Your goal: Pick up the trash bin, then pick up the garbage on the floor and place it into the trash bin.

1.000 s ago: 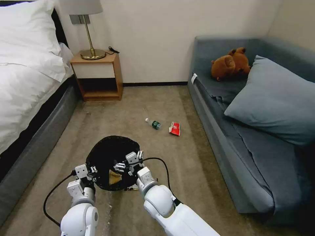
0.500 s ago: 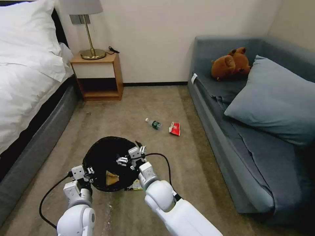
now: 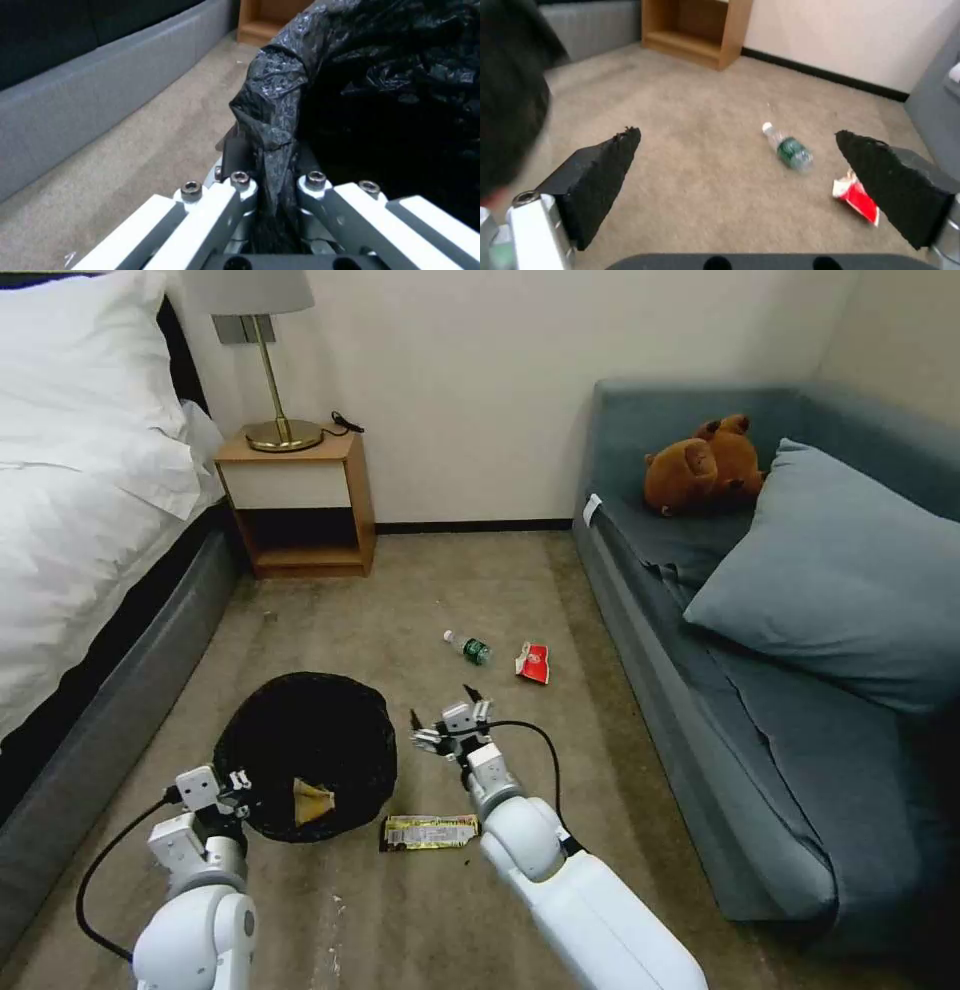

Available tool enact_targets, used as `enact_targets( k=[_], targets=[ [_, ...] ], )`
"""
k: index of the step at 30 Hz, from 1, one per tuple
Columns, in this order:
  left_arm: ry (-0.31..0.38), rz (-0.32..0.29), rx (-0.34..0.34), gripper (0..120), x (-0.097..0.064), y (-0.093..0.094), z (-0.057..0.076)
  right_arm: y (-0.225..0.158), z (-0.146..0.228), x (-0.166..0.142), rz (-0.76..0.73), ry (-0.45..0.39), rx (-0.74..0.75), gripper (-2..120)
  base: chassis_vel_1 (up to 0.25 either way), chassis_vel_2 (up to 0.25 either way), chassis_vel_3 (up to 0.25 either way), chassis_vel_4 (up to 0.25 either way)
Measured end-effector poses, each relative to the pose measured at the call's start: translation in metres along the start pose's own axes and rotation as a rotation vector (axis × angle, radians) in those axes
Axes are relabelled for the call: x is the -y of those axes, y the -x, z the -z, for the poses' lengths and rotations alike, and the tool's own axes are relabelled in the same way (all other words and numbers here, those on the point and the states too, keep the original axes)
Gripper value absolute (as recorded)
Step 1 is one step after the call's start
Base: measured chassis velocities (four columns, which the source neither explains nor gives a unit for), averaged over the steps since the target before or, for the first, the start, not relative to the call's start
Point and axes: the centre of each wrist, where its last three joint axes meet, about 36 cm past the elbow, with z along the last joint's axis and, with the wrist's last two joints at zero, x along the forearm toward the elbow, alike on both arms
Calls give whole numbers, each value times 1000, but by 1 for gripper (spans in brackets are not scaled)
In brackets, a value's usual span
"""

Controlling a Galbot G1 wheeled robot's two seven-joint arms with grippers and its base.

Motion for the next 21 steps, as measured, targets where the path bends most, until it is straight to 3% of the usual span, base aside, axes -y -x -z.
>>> enact_targets(
  k=[7, 9, 21],
  targets=[
    [-3, 1, 19, 3, -1, 2, 11, 5, -32, 15, 31, -12, -66, 100, 0, 0, 0, 0],
    [-7, 1, 29, 3, 0, -2, 16, 3, -53, 16, 75, -71, -110, 100, 0, 0, 0, 0],
    [1, 10, 29, 3, 0, -15, 17, -3, -88, 23, 335, -193, -159, 100, 0, 0, 0, 0]
  ],
)
